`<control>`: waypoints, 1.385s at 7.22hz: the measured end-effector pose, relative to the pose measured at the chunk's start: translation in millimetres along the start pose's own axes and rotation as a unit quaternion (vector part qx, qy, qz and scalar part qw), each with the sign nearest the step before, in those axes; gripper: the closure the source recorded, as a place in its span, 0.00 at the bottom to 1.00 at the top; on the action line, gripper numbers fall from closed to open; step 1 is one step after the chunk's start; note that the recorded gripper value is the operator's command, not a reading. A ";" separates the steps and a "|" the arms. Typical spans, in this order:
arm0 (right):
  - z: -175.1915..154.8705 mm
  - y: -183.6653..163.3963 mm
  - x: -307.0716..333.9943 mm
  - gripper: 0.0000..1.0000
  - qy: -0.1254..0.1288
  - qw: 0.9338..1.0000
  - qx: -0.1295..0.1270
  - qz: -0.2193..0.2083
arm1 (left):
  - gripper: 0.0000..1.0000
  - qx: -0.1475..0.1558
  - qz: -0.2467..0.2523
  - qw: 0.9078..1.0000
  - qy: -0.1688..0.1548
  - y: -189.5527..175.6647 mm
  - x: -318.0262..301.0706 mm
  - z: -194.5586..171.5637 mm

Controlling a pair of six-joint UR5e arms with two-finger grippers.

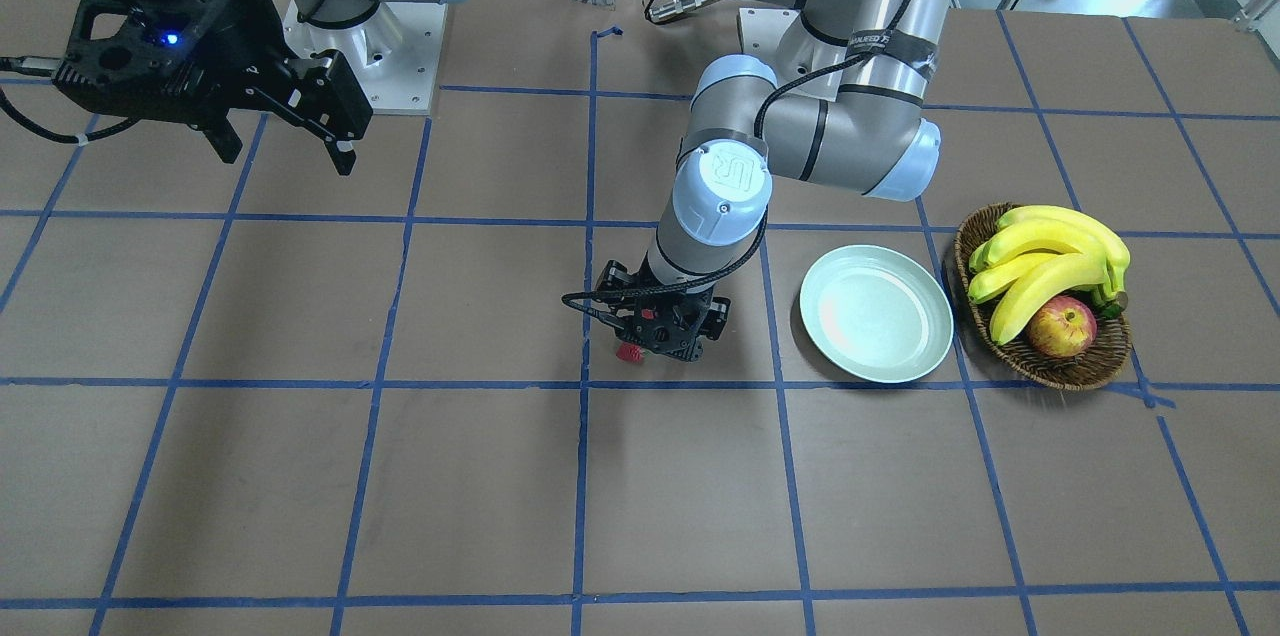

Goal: Collect all strawberries into plate
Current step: 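Lower the left gripper over the strawberry cluster and grasp one, then lift the strawberry with the left gripper and carry it over the plate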

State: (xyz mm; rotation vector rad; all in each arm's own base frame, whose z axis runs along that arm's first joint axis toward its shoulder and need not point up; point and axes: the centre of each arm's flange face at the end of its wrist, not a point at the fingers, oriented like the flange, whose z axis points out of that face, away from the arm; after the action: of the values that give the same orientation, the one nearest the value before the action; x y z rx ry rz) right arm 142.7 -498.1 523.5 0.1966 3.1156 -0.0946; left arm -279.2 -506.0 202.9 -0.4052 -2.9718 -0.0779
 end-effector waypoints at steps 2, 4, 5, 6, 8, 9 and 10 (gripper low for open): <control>-0.1 -0.4 0.8 0.00 0.001 1.000 0.001 0.000 | 0.23 -0.012 -0.002 1.000 0.001 6.7 0.3 10.0; -0.2 -0.4 0.9 0.00 0.002 1.000 0.001 0.000 | 0.25 -0.021 -0.004 1.000 0.001 11.8 -0.2 16.2; -0.5 -0.2 0.9 0.00 0.002 1.000 0.001 0.000 | 0.25 -0.024 -0.004 1.000 0.002 13.0 -0.4 18.2; -0.7 0.0 0.8 0.00 0.002 1.000 0.002 -0.001 | 0.25 -0.026 -0.004 1.000 0.002 13.4 -0.3 19.8; -0.9 0.2 0.6 0.00 0.002 1.000 0.002 -0.001 | 0.25 -0.030 -0.004 1.000 0.002 13.2 -0.8 24.1; -0.9 0.3 0.6 0.00 0.002 1.000 0.002 -0.001 | 0.53 -0.031 -0.009 0.999 0.002 13.1 -1.1 25.7; -0.9 0.3 0.6 0.00 0.002 1.000 0.002 -0.001 | 0.96 -0.032 -0.019 0.999 0.002 12.8 -1.3 27.1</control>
State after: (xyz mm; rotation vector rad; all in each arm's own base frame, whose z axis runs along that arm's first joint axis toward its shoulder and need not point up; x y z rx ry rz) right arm 142.1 -497.6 524.4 0.1939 3.1197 -0.0992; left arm -278.1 -492.1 176.4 -0.3572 -2.9805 -0.1787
